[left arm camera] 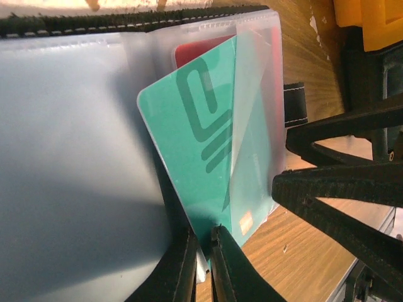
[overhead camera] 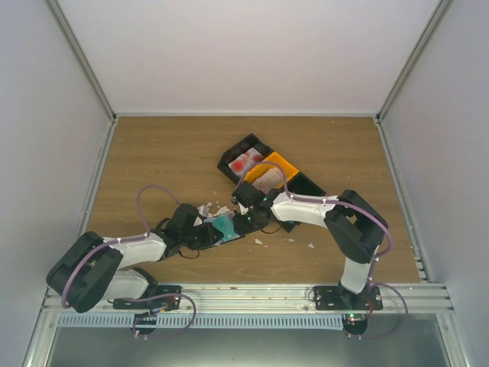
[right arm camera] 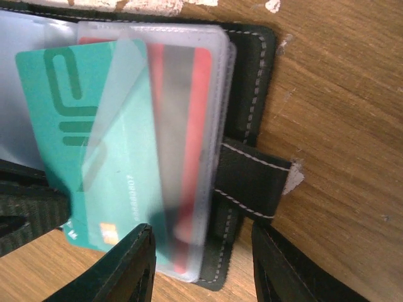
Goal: Put the credit cards into the card holder
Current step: Insert the credit card into the card holder.
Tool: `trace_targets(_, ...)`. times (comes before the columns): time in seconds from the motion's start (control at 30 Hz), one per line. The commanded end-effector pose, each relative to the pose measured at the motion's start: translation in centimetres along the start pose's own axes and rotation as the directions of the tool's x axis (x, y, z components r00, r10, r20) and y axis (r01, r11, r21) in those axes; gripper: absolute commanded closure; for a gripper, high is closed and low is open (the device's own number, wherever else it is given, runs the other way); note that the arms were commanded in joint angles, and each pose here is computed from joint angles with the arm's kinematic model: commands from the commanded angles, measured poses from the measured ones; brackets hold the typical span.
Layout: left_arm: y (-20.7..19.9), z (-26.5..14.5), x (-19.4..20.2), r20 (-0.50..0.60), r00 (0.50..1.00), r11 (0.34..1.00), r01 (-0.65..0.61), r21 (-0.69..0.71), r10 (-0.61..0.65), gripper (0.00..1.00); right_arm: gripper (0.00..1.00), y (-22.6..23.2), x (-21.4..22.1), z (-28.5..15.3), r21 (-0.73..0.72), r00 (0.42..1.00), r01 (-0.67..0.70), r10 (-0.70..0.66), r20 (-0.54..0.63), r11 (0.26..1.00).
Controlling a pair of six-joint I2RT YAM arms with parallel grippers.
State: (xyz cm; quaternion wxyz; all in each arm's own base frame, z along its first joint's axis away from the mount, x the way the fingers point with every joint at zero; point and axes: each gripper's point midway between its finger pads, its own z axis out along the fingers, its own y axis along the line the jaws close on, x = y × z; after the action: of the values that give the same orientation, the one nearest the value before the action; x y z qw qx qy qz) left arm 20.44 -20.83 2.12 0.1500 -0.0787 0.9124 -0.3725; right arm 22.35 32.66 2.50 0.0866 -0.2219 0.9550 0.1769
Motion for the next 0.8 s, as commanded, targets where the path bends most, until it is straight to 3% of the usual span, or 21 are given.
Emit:
trace_targets(0.0, 0.7, 0.6, -0.2, -0.011, 0.999, 0.998, -0.034, -0.049, 0.033, 0.90, 0.56, 0.6, -0.4, -0.2, -0.050, 1.000, -0.005, 0.006, 0.013, 0.999)
trace_targets(0.6, -1.0, 2.3, -0.4, -0.087, 0.986, 0.989, -0.145, 0.012, 0.145, 0.92, 0.57, 1.6, -0.4, 0.4, -0.106, 0.999, 0.031, -0.032, -0.007, 0.994)
trace_targets(0.77, -1.7, 2.1, -0.5, -0.091, 0.979, 0.984, -0.178, 0.028, 0.180, 0.84, 0.57, 0.7, -1.4, -0.9, -0.043, 0.998, 0.027, -0.024, 0.053, 0.999)
